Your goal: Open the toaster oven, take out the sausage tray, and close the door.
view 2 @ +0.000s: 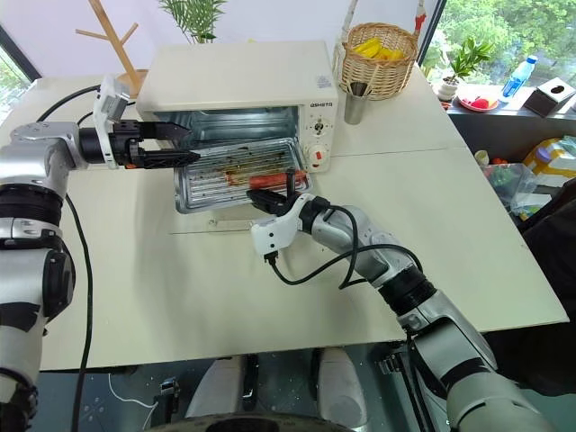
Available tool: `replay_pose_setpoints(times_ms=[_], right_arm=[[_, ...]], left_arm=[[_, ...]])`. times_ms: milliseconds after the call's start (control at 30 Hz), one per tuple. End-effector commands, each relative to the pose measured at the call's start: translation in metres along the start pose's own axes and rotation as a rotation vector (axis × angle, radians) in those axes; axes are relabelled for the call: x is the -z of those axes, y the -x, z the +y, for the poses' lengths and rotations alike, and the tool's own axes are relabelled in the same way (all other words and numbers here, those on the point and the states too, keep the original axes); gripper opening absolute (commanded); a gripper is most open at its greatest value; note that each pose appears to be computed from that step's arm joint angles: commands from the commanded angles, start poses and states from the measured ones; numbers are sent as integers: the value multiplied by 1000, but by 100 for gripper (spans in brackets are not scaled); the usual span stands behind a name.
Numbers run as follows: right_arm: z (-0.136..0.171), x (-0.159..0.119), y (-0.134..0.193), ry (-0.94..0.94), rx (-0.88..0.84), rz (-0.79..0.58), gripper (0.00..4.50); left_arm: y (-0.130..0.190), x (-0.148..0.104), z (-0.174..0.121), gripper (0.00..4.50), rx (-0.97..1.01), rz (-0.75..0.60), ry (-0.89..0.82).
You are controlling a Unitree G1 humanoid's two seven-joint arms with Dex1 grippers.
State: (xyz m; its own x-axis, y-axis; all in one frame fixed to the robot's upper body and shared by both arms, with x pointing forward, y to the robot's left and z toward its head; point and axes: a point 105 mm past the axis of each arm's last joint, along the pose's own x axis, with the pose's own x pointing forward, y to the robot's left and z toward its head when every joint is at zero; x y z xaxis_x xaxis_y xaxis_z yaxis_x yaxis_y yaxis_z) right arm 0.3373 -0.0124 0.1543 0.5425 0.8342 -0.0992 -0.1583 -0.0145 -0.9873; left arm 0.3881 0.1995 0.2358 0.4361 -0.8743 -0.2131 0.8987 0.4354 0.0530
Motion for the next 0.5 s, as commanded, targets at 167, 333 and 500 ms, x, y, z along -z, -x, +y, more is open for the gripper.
replay_pose_setpoints(times_ms=[167,333,500], right_arm=[[-18,-3,17,34,52,-17,10],[-19,-8,27,59,44,-37,10],[-22,-9,35,61,48,-49,10]], left_arm=[[36,-27,-21,450,35,-66,5],[65,-22,-38,450,3,-103,173],[85,-1,-64,450,-16,-149,446]])
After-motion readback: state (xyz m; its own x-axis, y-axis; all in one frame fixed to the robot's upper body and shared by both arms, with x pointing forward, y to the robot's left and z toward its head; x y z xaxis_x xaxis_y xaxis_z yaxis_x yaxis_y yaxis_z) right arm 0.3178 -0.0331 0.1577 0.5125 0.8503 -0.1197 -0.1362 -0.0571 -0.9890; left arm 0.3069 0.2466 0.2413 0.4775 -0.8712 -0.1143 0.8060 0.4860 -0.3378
